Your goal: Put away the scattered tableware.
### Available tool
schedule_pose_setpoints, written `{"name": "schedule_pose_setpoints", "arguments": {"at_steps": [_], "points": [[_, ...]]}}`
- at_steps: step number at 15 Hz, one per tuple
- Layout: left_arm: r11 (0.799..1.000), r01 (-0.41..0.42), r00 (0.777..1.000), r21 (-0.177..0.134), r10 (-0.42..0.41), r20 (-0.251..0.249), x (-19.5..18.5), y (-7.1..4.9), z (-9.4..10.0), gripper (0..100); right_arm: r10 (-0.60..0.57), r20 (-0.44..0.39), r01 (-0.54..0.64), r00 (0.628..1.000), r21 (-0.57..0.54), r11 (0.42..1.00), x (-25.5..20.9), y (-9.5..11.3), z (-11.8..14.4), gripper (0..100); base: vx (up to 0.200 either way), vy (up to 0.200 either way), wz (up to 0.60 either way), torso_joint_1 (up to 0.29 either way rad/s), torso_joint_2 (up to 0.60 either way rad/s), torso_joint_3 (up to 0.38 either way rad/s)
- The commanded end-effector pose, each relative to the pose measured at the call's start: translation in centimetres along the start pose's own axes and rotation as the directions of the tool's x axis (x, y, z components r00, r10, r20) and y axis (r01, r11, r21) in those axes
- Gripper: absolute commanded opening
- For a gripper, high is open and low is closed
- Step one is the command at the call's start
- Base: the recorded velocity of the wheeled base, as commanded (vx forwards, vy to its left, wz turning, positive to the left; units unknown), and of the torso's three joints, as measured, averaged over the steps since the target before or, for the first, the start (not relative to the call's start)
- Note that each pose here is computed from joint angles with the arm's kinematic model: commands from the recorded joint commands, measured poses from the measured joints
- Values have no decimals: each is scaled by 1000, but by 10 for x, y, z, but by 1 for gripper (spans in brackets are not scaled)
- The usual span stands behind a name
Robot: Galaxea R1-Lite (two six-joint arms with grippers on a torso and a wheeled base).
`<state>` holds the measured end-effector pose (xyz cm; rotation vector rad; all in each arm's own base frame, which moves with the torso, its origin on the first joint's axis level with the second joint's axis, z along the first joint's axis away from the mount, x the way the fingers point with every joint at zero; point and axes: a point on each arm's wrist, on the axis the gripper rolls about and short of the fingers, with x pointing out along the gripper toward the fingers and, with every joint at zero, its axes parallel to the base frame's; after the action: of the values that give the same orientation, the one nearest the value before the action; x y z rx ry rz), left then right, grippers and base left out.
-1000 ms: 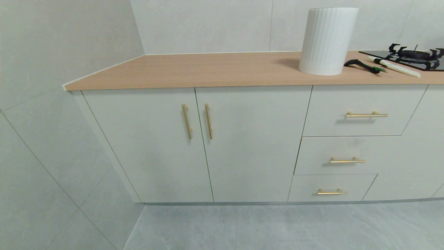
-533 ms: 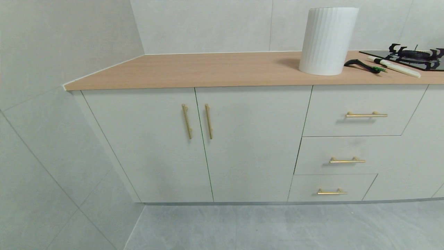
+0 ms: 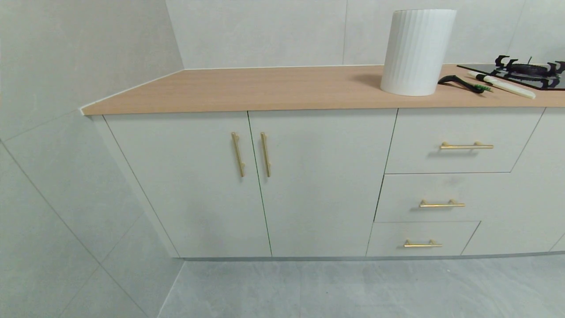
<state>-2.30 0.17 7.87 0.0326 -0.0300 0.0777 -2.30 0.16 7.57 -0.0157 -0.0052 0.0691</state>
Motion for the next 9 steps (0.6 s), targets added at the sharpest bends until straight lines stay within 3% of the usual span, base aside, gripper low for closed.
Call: {"name": "schedule_pose_setpoints", "arguments": {"at_steps": [1,9], "points": [[1000,19,999,-23,-20,-34,0,-1,-4,100,0,-5,0,1000,1,1000,0,0,0,100,0,0,0,0,0,0],[999,25,999,-29,-26,-32,0,-1,-3,100,-2,-5,2,1000,2,1000,0,0,0,100,0,0,0,0,0,0]]}}
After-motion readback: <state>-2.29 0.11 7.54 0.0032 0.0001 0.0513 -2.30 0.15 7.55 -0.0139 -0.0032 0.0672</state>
